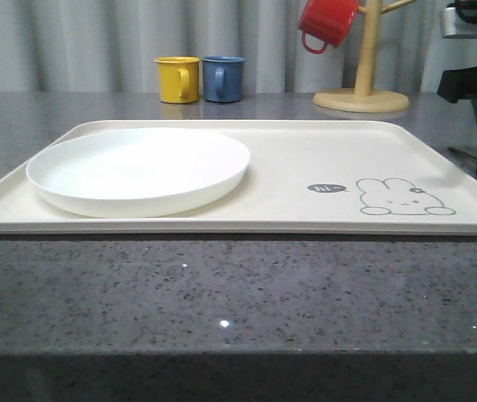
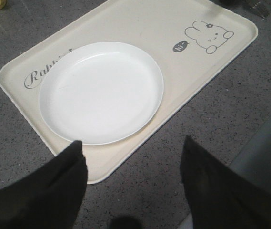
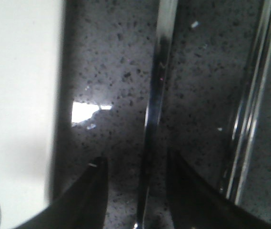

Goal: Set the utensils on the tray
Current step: 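Grasp the steel fork with the right gripper and carry it over the tray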

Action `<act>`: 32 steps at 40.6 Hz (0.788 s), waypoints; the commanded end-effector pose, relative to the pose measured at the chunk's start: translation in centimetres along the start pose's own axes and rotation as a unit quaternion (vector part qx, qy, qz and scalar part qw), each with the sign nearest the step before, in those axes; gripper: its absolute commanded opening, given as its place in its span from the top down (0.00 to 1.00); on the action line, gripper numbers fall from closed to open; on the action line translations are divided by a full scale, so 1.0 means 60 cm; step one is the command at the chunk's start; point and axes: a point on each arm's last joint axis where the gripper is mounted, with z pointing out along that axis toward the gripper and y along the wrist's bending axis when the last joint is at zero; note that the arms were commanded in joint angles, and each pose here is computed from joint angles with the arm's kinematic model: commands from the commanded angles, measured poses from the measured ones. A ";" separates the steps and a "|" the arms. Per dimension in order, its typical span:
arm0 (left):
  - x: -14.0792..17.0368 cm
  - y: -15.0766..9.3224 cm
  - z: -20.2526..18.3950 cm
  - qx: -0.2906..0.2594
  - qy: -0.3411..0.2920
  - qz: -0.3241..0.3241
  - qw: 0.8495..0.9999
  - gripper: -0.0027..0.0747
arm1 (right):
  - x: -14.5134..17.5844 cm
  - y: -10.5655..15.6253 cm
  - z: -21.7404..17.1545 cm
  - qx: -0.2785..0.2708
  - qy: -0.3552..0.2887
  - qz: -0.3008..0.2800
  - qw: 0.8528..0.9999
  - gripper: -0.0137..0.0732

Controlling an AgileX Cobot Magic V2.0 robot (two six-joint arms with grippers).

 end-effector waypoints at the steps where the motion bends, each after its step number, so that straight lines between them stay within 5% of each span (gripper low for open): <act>1: -0.020 0.001 -0.011 -0.003 -0.050 -0.004 0.999 0.42 | -0.010 -0.003 -0.033 0.003 -0.041 -0.002 0.999 0.59; 13: -0.020 0.001 -0.011 -0.003 -0.050 -0.004 0.999 0.42 | -0.007 -0.003 -0.034 0.003 -0.033 -0.002 0.999 0.82; 23: -0.020 0.001 -0.011 -0.003 -0.050 -0.004 0.999 0.42 | -0.010 0.004 -0.082 -0.005 -0.043 -0.003 0.999 0.83; 32: -0.020 0.001 -0.011 -0.003 -0.050 -0.004 0.999 0.42 | -0.011 0.087 -0.136 -0.047 -0.063 -0.067 0.995 0.82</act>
